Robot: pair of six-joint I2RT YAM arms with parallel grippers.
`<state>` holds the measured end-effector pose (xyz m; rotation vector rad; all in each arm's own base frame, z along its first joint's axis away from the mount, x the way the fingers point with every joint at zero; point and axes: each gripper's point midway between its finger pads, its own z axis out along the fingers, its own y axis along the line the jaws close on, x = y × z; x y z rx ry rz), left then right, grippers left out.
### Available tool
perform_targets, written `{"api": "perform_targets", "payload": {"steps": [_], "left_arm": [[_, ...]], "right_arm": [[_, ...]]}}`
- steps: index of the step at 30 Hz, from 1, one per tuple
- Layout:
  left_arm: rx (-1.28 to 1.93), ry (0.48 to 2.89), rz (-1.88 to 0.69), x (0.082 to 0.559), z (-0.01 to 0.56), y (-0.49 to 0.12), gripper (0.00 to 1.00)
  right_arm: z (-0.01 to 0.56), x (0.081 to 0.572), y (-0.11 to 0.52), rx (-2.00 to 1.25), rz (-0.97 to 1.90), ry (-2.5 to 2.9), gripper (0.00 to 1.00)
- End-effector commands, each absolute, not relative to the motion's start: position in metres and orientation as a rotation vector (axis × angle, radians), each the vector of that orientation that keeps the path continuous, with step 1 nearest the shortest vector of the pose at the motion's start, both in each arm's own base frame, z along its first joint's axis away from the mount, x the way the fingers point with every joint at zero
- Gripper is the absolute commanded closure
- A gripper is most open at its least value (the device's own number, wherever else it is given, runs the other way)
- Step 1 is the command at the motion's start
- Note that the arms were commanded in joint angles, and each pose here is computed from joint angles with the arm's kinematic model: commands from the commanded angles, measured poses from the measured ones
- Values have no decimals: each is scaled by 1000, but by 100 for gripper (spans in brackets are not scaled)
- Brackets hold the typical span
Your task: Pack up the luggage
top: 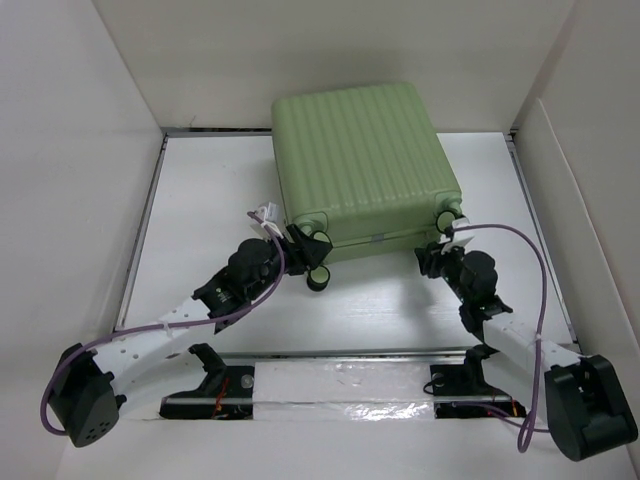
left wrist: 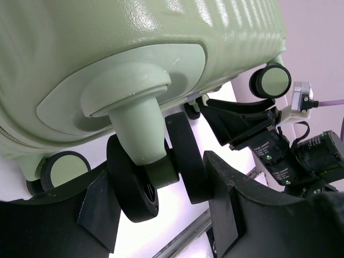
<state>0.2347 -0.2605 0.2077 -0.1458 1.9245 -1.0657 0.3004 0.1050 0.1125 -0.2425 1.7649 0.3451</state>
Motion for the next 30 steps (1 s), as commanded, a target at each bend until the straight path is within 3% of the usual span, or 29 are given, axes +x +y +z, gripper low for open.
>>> {"api": "perform_targets", "payload": {"steps": [1,10,21,30], "left_arm": [[137,1595,-1363,201,303,-293,100],[126,1606,-1387,198,296,-293,100],[121,1604,-1390,195,293,-289,100],[131,1557,-1424,199,309,-298,100]], "right_arm": [[171,322,110,-260,335,1551,55],[183,331,102,-185,294,1438,56],[200,345,115,-155,309,1337,97],[190,323,175,-245,437,1372,100]]}}
